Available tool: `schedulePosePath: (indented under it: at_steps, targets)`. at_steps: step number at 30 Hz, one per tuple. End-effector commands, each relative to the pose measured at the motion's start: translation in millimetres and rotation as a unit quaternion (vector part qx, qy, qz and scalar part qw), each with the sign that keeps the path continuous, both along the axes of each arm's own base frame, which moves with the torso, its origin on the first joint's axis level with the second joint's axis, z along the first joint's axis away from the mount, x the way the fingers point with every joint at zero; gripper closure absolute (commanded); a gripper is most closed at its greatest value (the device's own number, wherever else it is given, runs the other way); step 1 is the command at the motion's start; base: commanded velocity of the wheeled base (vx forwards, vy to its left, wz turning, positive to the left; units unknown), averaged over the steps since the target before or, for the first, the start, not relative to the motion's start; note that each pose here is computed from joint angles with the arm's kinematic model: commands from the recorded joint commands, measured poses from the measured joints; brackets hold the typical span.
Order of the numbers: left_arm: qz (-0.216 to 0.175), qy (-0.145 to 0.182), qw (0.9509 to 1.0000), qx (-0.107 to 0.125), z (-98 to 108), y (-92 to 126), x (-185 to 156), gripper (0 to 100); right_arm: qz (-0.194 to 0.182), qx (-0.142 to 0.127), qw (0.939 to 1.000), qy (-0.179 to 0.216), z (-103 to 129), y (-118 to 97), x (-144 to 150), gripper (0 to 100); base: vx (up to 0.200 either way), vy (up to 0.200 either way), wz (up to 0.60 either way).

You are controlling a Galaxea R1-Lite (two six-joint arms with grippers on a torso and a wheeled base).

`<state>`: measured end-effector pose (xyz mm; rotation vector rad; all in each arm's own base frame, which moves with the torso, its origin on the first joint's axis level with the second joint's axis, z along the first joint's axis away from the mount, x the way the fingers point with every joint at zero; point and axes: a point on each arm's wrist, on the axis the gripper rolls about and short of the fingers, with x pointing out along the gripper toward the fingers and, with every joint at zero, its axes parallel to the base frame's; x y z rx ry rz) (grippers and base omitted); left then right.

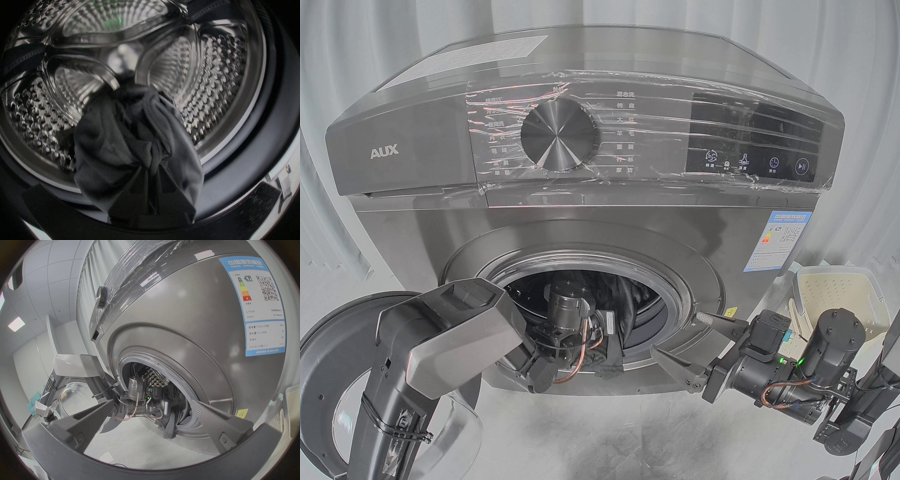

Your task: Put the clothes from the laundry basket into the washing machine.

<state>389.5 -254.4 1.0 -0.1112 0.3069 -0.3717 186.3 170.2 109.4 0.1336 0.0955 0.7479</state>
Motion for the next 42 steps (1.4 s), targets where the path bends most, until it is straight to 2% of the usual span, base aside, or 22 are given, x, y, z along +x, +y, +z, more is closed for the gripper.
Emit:
schedulePosePath:
  at_steps: [1, 7, 15, 16, 20, 21, 27, 30, 33, 40, 42]
  targets:
    - [0.055, -0.076, 0.9947, -0.044, 14, 1, 37, 100, -0.001, 0.004, 1.0000, -0.004, 3, 0, -1, 0, 0.000, 0.000, 0.00]
    - [0.061, -0.108, 0.9902, -0.064, 24, -1, 47, 100, 0.000, 0.003, 1.0000, -0.004, 2, -1, -1, 0, 0.000, 0.000, 0.00]
    - [0.060, -0.099, 0.9917, -0.055, 19, 1, 44, 100, 0.000, 0.003, 1.0000, -0.004, 2, -1, -1, 0, 0.000, 0.000, 0.00]
    - [0.059, -0.096, 0.9922, -0.054, 18, 2, 42, 0, 0.000, 0.003, 1.0000, -0.004, 2, -1, -1, 0, 0.000, 0.000, 0.00]
    - [0.056, -0.089, 0.9931, -0.053, 24, 1, 35, 0, 0.001, 0.003, 1.0000, -0.004, 2, -1, -1, 0, 0.000, 0.000, 0.00]
    - [0.053, -0.082, 0.9941, -0.047, 33, 4, 26, 0, 0.000, 0.003, 1.0000, -0.004, 2, -1, -1, 0, 0.000, 0.000, 0.00]
    - [0.015, -0.039, 0.9989, -0.020, 39, 7, -7, 0, 0.000, 0.003, 1.0000, -0.004, 2, -1, -1, 0, 0.000, 0.000, 0.00]
    - [-0.018, -0.012, 0.9997, -0.008, 32, 8, -20, 0, 0.000, 0.003, 1.0000, -0.004, 2, -1, -1, 0, 0.000, 0.000, 0.00]
    - [-0.039, 0.001, 0.9993, 0.002, 24, 8, -26, 0, 0.000, 0.002, 1.0000, -0.003, 2, 0, -1, 0, 0.000, 0.000, 0.00]
    - [-0.042, 0.019, 0.9988, 0.016, 2, 6, -25, 0, 0.001, 0.002, 1.0000, -0.002, 1, 0, -1, 0, 0.000, 0.000, 0.00]
    - [-0.041, 0.030, 0.9984, 0.026, -15, 6, -24, 0, 0.001, 0.002, 1.0000, -0.003, 2, 0, -1, 0, 0.000, 0.000, 0.00]
